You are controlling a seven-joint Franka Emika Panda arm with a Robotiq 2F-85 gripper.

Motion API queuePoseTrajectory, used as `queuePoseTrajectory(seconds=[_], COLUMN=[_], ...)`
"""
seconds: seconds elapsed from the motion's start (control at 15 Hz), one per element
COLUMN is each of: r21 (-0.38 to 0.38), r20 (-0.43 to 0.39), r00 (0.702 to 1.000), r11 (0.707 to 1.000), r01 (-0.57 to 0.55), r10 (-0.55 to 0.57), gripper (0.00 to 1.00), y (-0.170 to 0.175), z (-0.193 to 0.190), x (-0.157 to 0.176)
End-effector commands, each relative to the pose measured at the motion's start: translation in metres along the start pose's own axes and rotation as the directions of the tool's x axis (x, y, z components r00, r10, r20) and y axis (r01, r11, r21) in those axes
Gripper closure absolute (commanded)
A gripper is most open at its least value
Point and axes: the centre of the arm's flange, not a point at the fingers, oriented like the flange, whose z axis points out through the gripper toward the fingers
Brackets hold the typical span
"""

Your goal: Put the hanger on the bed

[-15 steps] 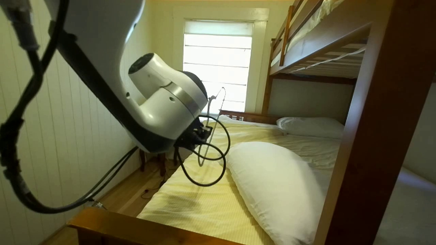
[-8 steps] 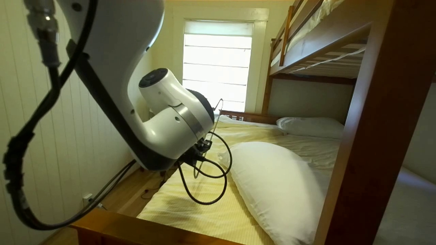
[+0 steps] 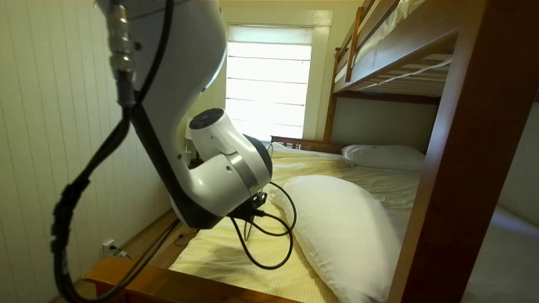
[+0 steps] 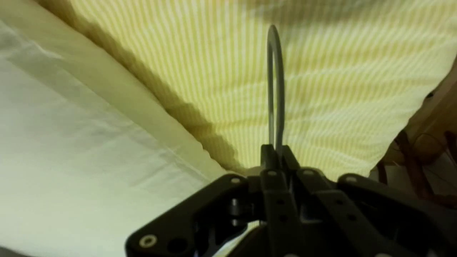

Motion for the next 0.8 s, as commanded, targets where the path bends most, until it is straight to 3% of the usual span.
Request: queuePoseTrajectory(seconds=[0.0, 0.2, 0.4, 0.73], r21=[0.104, 0.133, 0.134, 0.087], r20=[0.125, 0.2, 0.16, 0.124], r00=[0.992, 0.978, 0.984, 0.992], r11=[0.994, 0.99, 0.99, 0.996], r01=[0.022, 0.04, 0.053, 0.025], r10=[-0.035, -0.066, -0.074, -0.035], gripper=[0.99, 0.99, 0.99, 0.99], y=[0.028, 0.021, 0.01, 0.032], z=[0.034, 0.069, 0.074, 0.068], x=[0.04, 0.027, 0.028, 0.05])
